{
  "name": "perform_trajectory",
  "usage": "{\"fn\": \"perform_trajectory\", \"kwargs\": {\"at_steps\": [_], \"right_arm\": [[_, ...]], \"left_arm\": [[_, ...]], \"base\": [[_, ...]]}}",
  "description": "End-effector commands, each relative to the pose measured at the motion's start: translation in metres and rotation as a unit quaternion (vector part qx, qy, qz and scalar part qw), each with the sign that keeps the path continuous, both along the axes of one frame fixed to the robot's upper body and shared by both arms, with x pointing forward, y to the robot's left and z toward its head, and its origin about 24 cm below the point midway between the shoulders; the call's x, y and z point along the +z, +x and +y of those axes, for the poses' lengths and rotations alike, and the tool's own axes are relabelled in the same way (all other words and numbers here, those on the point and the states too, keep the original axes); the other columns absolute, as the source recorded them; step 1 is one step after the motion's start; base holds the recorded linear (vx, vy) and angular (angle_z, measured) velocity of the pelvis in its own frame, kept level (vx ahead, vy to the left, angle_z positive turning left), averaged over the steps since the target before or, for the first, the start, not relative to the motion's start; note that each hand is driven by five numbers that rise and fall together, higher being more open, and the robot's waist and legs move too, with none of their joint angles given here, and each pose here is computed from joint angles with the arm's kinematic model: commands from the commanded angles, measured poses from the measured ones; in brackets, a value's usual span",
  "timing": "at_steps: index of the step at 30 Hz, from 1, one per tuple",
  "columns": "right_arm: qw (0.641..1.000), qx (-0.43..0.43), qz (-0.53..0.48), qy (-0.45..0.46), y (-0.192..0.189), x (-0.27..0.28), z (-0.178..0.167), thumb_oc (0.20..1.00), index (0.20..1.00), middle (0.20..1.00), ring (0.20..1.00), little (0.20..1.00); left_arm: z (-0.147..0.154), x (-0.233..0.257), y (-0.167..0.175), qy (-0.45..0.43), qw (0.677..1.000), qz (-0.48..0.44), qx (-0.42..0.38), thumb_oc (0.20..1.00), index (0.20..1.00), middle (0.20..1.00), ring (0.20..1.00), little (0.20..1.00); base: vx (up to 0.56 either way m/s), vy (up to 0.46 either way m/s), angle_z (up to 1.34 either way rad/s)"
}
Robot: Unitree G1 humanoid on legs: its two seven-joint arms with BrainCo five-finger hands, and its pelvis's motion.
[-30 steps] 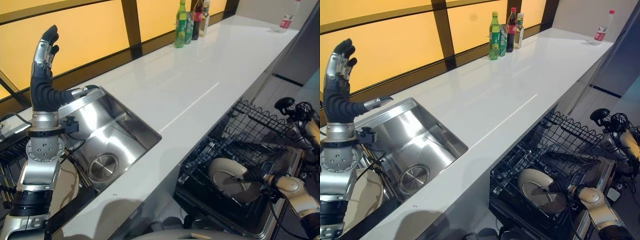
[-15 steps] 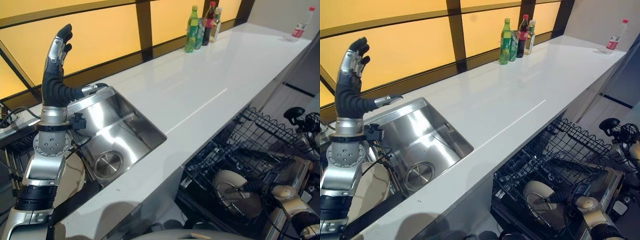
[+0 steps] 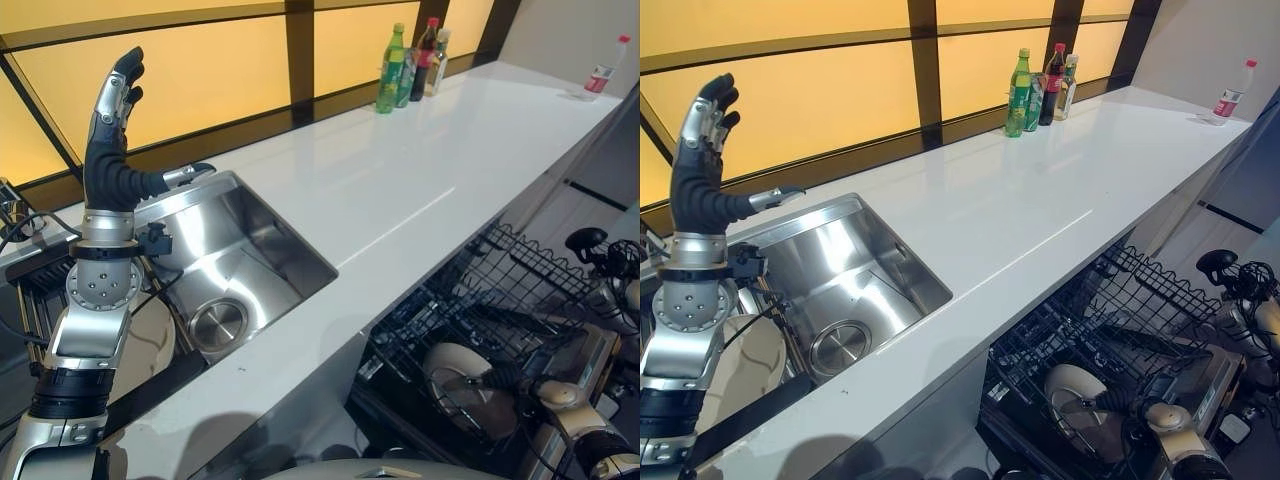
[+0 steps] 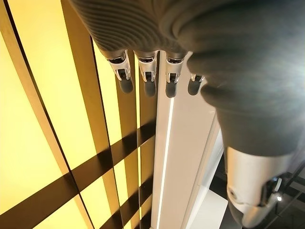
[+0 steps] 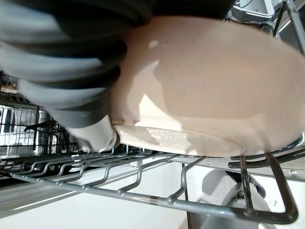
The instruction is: Pick up plates and place into dishwasher.
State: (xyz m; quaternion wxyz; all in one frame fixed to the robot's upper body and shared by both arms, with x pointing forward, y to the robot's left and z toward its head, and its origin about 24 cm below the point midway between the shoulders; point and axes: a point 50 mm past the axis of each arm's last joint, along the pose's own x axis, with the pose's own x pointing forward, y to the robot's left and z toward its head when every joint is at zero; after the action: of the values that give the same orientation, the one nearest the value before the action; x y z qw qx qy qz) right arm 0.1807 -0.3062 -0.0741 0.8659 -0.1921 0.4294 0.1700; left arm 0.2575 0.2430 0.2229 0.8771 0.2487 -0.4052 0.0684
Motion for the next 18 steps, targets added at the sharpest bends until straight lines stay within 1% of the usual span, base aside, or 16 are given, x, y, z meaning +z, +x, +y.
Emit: {"fn": "perform_trajectory", "kwargs": {"at_steps": [1,10,18], "right_arm": [[0.998,0.020,0.054,0.039,-0.023,-0.029,0.035,1.000,1.000,1.000,1.000,1.000],[1.000,0.001,0.005,0.028,-0.009,-0.017,0.033,1.000,1.000,1.000,1.000,1.000],[0.999,0.002,-0.037,0.017,0.002,-0.001,0.029,1.000,1.000,1.000,1.000,1.000]], "left_arm": [[-0.008,0.023,-0.004,0.013,0.998,-0.047,-0.026,1.000,1.000,1.000,1.000,1.000],[-0.008,0.022,-0.003,0.013,0.999,-0.047,-0.019,1.000,1.000,1.000,1.000,1.000],[-0.003,0.020,-0.004,0.013,0.999,-0.049,-0.008,1.000,1.000,1.000,1.000,1.000]], "base": [[0.00,0.000,0.00],[0.00,0.000,0.00],[0.00,0.000,0.00]]}}
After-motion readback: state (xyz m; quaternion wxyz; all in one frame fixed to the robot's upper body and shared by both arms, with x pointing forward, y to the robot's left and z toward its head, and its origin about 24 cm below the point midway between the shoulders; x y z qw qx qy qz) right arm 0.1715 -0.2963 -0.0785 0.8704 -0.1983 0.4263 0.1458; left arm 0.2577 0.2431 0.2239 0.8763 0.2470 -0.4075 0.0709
